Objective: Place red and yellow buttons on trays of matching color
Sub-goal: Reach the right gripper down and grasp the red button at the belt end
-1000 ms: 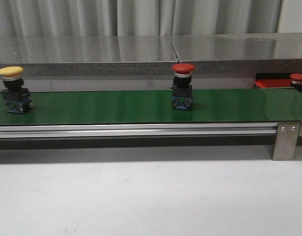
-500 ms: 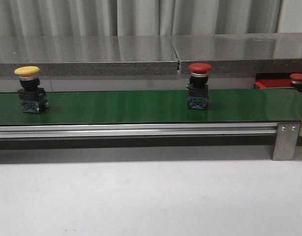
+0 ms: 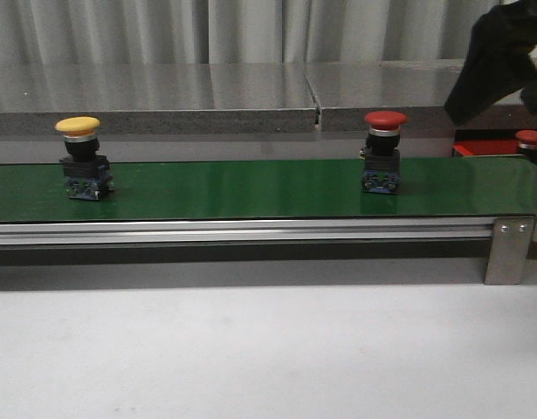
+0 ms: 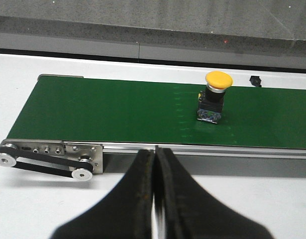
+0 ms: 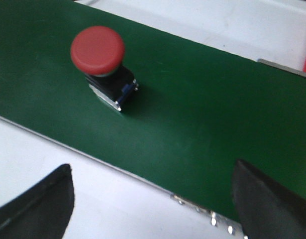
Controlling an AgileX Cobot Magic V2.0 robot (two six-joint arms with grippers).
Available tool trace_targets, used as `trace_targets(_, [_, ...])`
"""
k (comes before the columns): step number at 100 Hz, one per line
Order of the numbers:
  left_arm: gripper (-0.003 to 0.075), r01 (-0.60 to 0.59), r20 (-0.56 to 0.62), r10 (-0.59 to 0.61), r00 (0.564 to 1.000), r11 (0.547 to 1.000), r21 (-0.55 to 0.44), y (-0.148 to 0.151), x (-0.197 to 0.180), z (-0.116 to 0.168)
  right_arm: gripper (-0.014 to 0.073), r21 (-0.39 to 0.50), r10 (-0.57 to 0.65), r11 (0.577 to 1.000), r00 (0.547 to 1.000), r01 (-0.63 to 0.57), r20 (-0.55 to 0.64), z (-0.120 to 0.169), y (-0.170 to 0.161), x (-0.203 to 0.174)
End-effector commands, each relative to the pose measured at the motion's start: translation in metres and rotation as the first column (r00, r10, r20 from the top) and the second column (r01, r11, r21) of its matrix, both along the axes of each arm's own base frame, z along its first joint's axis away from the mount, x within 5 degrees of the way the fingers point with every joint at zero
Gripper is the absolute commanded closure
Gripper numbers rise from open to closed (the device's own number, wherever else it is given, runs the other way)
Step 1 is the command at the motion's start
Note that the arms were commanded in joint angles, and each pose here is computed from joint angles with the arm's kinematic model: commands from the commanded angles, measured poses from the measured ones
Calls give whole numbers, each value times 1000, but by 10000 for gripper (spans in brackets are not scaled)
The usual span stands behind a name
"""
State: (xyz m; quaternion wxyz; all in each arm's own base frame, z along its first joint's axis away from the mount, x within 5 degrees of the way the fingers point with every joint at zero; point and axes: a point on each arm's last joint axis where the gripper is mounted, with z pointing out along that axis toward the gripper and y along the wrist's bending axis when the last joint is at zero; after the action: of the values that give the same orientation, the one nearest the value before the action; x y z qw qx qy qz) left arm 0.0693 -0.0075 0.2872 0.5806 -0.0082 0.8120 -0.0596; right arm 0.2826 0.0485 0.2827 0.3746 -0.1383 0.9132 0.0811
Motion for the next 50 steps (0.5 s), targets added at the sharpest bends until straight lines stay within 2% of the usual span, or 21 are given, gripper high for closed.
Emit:
trace_targets(1, [739,1,90,1,996,1000,-22,0,2,15,-38,9,8,1000,996,-9,93,16,8,19])
trace_targets(35, [739,1,90,1,996,1000,-22,0,2,15,-38,-9,46,999,998,-46,53,-4,26,71])
trace_targets(50, [739,1,90,1,996,1000,-22,0,2,15,-33,-18,55,998,997,-54,49,-9,28,83])
